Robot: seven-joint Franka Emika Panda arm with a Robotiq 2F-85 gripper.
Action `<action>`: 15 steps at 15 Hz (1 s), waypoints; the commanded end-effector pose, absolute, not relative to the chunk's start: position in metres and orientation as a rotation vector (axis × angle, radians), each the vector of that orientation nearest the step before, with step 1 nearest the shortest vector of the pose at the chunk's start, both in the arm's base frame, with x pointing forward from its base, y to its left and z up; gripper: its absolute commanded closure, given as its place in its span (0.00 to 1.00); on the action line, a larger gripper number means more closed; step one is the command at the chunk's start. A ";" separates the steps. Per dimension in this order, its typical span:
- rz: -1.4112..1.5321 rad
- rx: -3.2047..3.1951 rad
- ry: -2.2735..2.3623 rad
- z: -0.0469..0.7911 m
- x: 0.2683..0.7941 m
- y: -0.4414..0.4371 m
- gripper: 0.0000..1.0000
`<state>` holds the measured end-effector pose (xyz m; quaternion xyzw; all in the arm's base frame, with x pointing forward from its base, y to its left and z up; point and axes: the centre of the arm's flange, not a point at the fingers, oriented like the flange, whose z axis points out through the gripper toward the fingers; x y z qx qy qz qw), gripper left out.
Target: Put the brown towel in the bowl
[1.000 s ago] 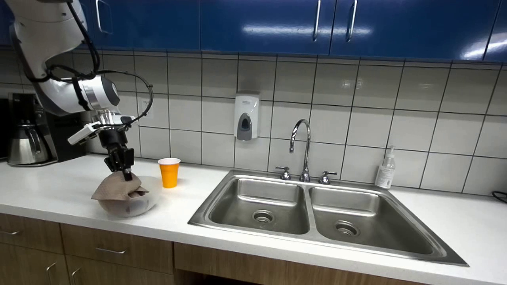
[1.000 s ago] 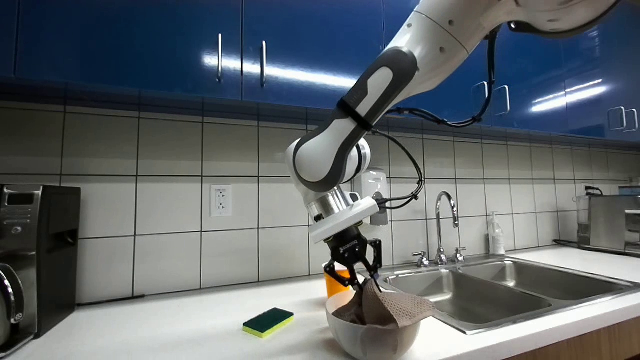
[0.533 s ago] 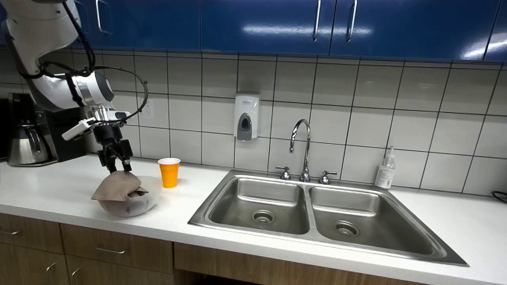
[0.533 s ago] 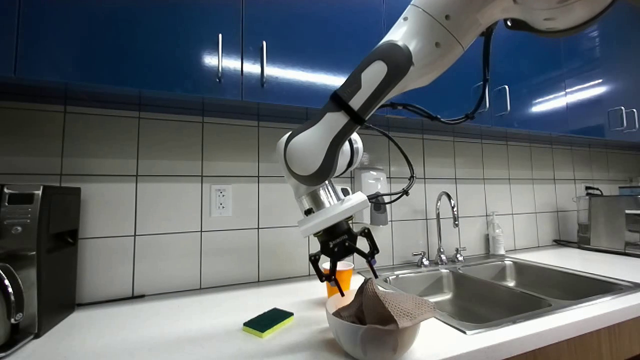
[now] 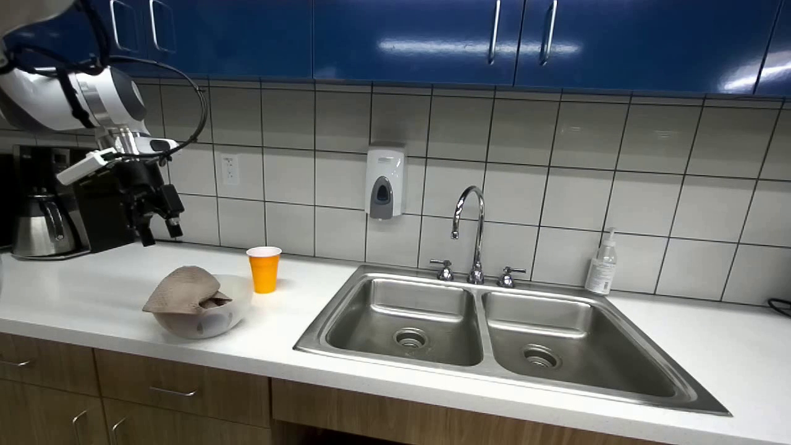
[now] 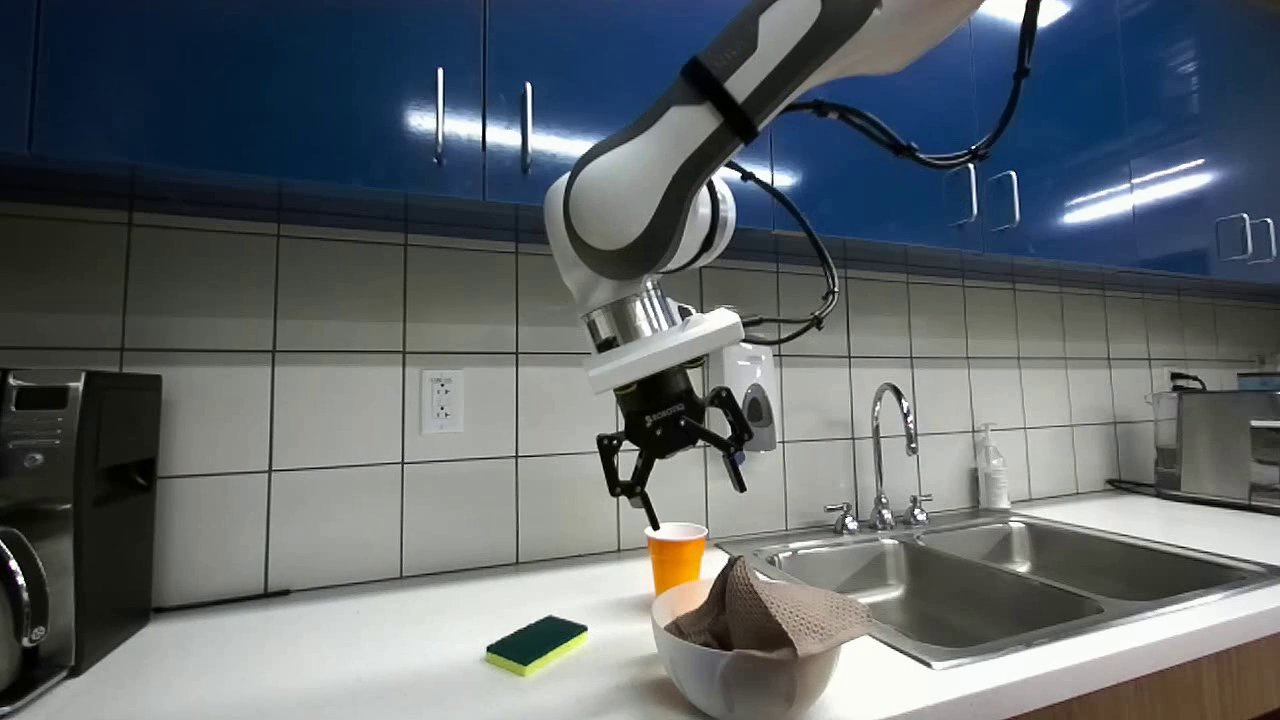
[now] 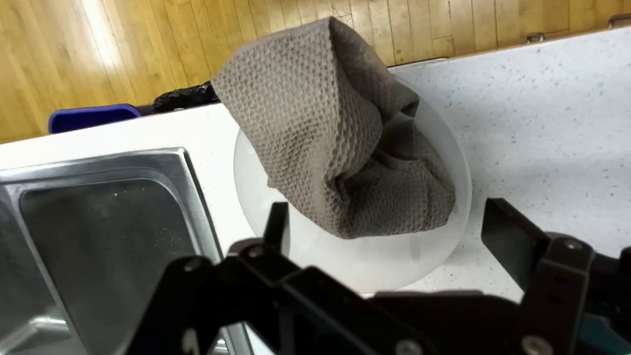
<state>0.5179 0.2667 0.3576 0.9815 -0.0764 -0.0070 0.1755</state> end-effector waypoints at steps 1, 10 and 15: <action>-0.039 2.842 -0.161 0.377 0.473 0.252 0.00; -0.160 2.995 -0.079 0.375 0.427 0.206 0.00; -0.186 2.960 -0.105 0.368 0.440 0.217 0.00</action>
